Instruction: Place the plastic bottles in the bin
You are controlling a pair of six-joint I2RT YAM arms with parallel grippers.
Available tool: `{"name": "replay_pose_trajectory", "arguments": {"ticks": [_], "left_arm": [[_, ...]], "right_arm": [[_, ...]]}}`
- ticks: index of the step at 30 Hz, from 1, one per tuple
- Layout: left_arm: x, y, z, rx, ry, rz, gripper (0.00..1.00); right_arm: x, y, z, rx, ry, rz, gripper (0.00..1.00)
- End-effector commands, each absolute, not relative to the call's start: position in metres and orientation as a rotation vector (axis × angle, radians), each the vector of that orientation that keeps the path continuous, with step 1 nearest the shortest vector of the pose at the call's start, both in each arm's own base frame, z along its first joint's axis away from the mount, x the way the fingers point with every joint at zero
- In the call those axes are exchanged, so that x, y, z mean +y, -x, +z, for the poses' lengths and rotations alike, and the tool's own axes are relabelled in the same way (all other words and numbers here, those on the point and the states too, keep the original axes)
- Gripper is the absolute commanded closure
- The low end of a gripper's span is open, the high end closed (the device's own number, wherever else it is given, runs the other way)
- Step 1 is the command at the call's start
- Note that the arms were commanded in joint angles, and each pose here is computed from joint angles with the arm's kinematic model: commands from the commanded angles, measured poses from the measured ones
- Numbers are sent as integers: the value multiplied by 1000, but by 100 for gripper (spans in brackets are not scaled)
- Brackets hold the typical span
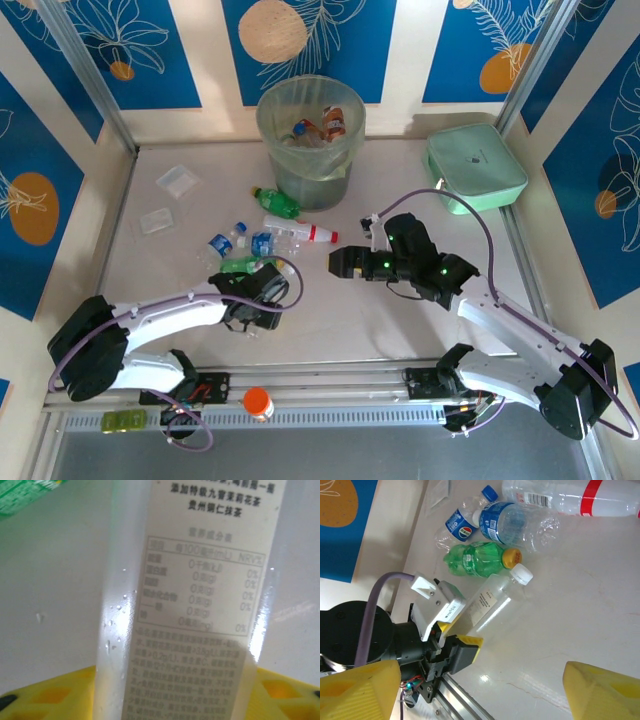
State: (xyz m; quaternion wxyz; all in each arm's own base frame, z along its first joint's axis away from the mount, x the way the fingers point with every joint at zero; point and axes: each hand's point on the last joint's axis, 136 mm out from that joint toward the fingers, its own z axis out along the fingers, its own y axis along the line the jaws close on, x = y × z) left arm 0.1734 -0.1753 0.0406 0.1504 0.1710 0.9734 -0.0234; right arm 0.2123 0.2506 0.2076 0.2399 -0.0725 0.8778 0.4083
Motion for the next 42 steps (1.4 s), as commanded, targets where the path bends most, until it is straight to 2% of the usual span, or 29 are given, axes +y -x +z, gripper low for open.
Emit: {"name": "replay_pose_trajectory", "arguments": {"ticks": [1, 3, 8, 13, 19, 27, 35, 42], "left_arm": [[-187, -175, 50, 2769, -531, -122, 50], [-189, -174, 50, 2767, -541, -137, 55], [-195, -172, 64, 2744, -551, -210, 56], [-209, -174, 105, 2643, -588, -352, 56], [-247, -164, 174, 2422, -663, -748, 56], [-288, -139, 266, 2080, -696, -1270, 56], [-298, -122, 331, 1821, -706, -1548, 56], [-300, -113, 352, 1720, -747, -1650, 56]], "right_arm": [[248, -210, 204, 2404, 219, 1089, 16], [247, -211, 206, 2397, 217, 1088, 15], [246, -212, 211, 2388, 210, 1082, 16], [244, -216, 221, 2344, 191, 1080, 14], [250, -214, 250, 2126, 237, 1190, 13], [269, -184, 313, 1733, 459, 1404, 9], [270, -171, 346, 1556, 492, 1513, 6], [282, -148, 367, 1440, 626, 1672, 9]]}}
